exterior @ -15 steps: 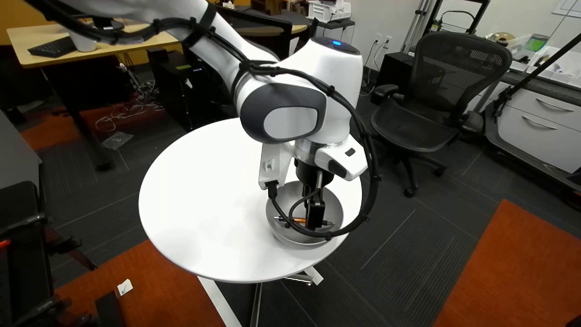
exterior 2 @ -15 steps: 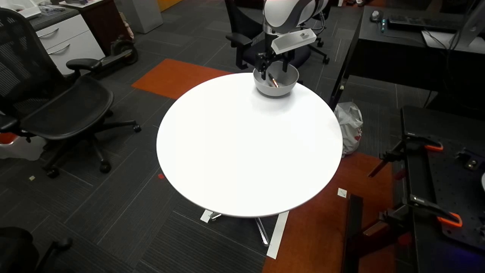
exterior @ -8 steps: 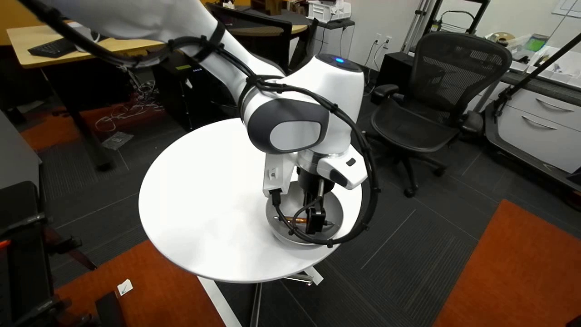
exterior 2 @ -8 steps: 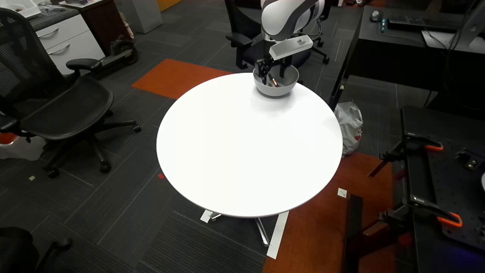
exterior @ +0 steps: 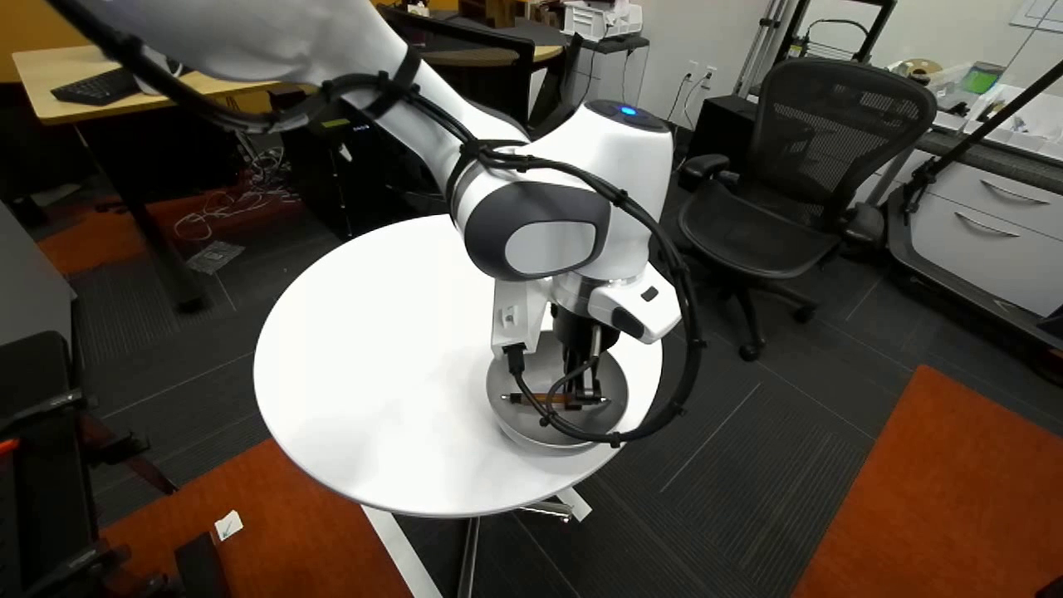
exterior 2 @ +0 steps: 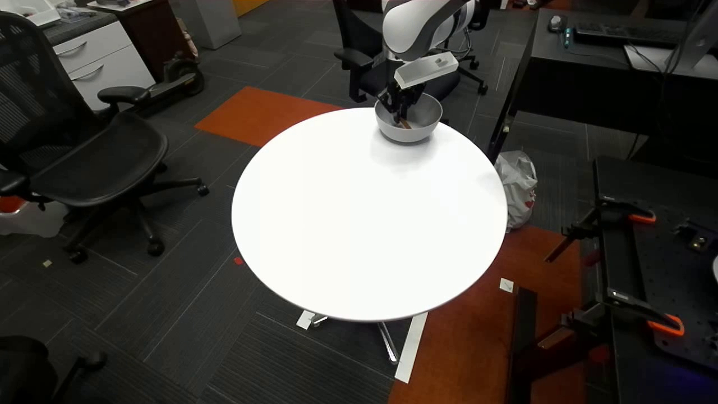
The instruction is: Remove the pen from the bowl
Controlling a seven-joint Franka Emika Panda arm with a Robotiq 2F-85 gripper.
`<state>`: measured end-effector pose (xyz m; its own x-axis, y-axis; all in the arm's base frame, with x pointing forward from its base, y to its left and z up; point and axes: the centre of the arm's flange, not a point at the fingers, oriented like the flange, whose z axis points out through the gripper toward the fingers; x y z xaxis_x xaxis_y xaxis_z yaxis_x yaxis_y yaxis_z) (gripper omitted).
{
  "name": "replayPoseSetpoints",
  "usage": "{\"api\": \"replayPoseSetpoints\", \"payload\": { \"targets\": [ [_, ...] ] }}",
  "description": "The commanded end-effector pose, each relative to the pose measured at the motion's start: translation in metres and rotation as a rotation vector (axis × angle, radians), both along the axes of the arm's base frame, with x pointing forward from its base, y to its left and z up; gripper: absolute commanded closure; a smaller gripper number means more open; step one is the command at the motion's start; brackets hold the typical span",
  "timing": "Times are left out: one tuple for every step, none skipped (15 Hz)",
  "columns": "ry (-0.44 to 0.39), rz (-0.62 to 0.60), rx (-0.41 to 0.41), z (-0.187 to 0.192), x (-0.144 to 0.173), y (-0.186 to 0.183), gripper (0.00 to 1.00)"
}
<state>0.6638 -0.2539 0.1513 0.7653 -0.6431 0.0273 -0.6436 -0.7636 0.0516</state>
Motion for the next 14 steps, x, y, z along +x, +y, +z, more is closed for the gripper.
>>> {"api": "replayPoseSetpoints", "payload": {
  "targets": [
    [0.003, -0.022, 0.009, 0.013, 0.003, -0.001, 1.0],
    [-0.007, -0.019, 0.007, 0.019, 0.0, 0.0, 0.97],
    [-0.02, -0.016, -0.001, 0.029, -0.006, 0.003, 0.96],
    [-0.031, -0.012, -0.01, 0.04, -0.011, 0.006, 0.96],
    [-0.038, -0.01, -0.024, 0.053, -0.016, 0.009, 0.96],
    [-0.051, -0.006, -0.029, 0.066, -0.02, 0.012, 0.96],
    [-0.062, -0.001, -0.037, 0.08, -0.027, 0.016, 0.96],
    [-0.076, 0.006, -0.047, 0.094, -0.032, 0.02, 0.96],
    [-0.086, 0.018, -0.053, 0.108, -0.036, 0.025, 0.96],
    [-0.098, 0.035, -0.058, 0.122, -0.039, 0.032, 0.96],
    [-0.107, 0.052, -0.061, 0.134, -0.039, 0.041, 0.96],
    [-0.114, 0.081, -0.069, 0.146, -0.038, 0.051, 0.96],
    [-0.121, 0.109, -0.075, 0.155, -0.035, 0.062, 0.96],
    [-0.124, 0.141, -0.084, 0.163, -0.031, 0.074, 0.96]
  ]
}}
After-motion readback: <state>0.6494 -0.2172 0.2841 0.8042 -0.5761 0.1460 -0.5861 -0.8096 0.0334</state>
